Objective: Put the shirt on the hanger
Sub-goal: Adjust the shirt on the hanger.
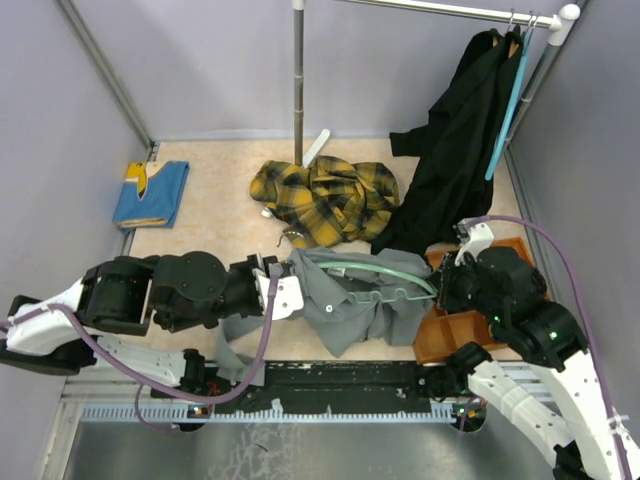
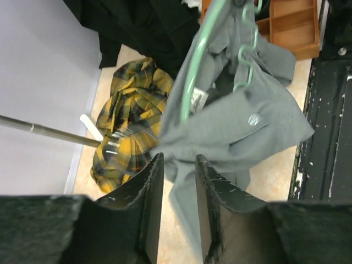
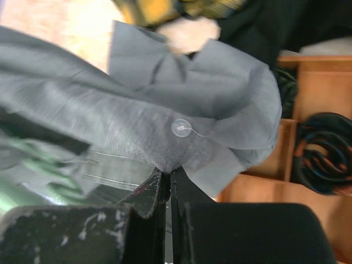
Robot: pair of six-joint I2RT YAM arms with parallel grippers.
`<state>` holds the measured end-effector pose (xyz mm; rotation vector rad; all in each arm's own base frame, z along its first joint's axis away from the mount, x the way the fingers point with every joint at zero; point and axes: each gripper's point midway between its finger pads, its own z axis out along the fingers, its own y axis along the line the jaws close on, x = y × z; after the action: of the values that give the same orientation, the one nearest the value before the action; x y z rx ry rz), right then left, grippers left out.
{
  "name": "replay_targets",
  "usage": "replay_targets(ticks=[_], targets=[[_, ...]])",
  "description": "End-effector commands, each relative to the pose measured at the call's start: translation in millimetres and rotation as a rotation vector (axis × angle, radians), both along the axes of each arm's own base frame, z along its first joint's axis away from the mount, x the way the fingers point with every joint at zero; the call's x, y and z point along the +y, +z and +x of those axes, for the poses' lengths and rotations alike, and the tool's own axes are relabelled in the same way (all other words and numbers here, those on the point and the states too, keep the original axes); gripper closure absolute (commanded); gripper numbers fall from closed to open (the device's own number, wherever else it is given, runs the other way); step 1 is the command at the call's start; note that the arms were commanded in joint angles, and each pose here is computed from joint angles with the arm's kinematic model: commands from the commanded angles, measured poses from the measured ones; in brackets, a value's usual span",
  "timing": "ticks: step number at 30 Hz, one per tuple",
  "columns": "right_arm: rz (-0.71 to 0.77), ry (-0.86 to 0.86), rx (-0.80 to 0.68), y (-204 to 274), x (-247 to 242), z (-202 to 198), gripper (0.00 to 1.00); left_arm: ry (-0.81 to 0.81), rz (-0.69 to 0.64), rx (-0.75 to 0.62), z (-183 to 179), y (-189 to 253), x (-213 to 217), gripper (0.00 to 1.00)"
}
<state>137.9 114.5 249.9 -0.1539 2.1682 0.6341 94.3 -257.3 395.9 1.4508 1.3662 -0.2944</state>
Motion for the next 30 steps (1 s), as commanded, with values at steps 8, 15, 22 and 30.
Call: replay_targets(ticks=[8, 15, 22, 30], targets=[[-0.152, -0.099, -0.036, -17.1, -17.3, 34.1, 1.0, -0.065, -0.142, 0.026, -11.3, 16.9, -13.4, 0.6], [-0.095, -0.013, -0.074, -13.6, -1.1, 31.8, 1.0, 0.096, -0.319, 0.05, 7.0, 21.7, -3.8, 0.52], [-0.084, 0.047, -0.074, -12.1, 8.2, 29.9, 1.0, 0.244, -0.701, 0.18, 19.2, 25.2, 4.7, 0.32], [-0.108, -0.056, -0.024, -14.7, -6.9, 29.9, 1.0, 0.372, -0.796, 0.235, 40.3, -3.9, -29.8, 0.16]])
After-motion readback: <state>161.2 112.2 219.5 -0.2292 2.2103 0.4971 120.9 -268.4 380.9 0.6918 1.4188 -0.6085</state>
